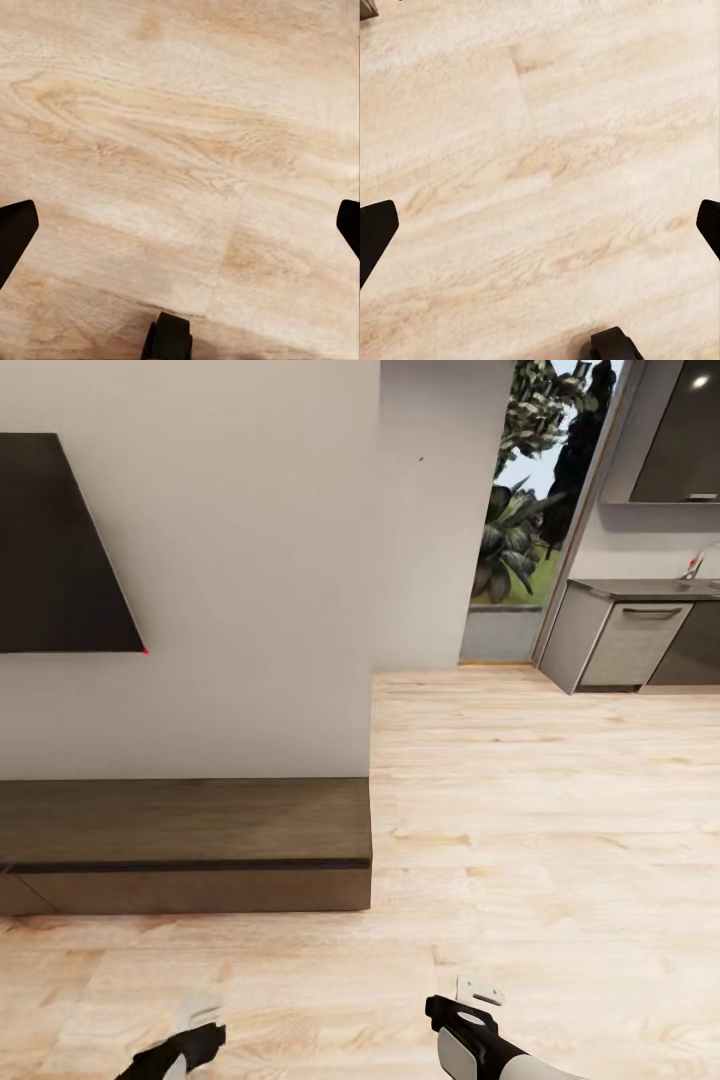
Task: Place each of the two pumpkins and all three candles from the living room inside a cabinet in the living room (use any cabinet), then make sure every cabinet is closed, and position the cauldron so it is next to a table in the living room.
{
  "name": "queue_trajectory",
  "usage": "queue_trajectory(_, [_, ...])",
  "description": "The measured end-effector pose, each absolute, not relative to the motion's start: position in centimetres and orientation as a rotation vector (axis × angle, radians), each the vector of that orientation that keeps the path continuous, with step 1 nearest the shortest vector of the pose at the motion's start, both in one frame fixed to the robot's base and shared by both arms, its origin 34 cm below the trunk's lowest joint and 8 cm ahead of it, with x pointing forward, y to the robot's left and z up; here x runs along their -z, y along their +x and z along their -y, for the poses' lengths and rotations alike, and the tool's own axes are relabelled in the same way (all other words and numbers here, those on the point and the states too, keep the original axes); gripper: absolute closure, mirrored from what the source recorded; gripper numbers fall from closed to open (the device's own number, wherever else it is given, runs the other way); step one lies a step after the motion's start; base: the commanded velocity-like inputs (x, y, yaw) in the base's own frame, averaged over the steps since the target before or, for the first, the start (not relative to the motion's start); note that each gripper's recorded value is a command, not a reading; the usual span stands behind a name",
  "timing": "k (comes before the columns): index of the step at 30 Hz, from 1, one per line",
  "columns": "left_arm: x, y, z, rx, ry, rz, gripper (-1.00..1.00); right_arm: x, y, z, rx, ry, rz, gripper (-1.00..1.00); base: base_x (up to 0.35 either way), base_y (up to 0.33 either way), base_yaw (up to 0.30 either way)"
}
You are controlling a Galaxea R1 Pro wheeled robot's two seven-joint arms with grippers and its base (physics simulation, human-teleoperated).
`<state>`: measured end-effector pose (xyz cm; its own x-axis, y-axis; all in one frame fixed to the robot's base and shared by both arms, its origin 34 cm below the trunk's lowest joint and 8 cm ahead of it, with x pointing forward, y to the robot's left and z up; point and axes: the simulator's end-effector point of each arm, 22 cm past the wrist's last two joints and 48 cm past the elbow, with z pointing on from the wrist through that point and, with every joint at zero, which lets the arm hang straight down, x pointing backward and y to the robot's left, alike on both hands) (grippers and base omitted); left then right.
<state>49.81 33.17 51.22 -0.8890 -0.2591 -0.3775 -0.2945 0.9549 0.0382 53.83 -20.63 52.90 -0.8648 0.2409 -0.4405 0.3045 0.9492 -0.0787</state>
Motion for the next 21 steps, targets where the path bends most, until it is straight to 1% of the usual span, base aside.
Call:
queue_trajectory(3, [-53.3, 53.3, -31.5, 0.023, -0.429, -2.745, -1.00, -53.0, 54.1, 20.7, 0.201, 0.405, -2.650, -1.00, 0.000, 0.000, 0.000])
queue_trajectory(6, [-58.0, 58.8, -30.1, 0.309, -0.501, -2.650, -1.00, -53.3, 54.5, 20.9, 0.200, 0.423, -2.621, -1.00, 0.000, 0.000, 0.000])
queue_trajectory(12, [-63.6, 62.1, -29.3, 0.706, -0.517, -2.495, -1.00, -53.1, 54.5, 20.5, 0.152, 0.423, -2.609, -1.00, 0.000, 0.000, 0.000])
queue_trajectory(14, [-65.7, 62.6, -30.0, 0.827, -0.488, -2.424, -1.00, -53.1, 55.3, 22.8, 0.116, 0.459, -2.563, -1.00, 0.000, 0.000, 0.000])
queue_trajectory(16, [-66.9, 62.8, -29.9, 0.898, -0.465, -2.383, -1.00, -53.3, 56.1, 26.2, 0.089, 0.536, -2.525, -1.00, 0.000, 0.000, 0.000])
queue_trajectory(20, [-67.4, 62.8, -29.7, 0.934, -0.455, -2.363, -1.00, -55.3, 60.2, 27.2, -0.106, 0.633, -2.508, -1.00, 0.000, 0.000, 0.000])
queue_trajectory(21, [-67.5, 62.8, -29.7, 0.937, -0.455, -2.362, -1.00, -56.3, 61.0, 29.4, -0.233, 0.846, -2.532, -1.00, 0.000, 0.000, 0.000])
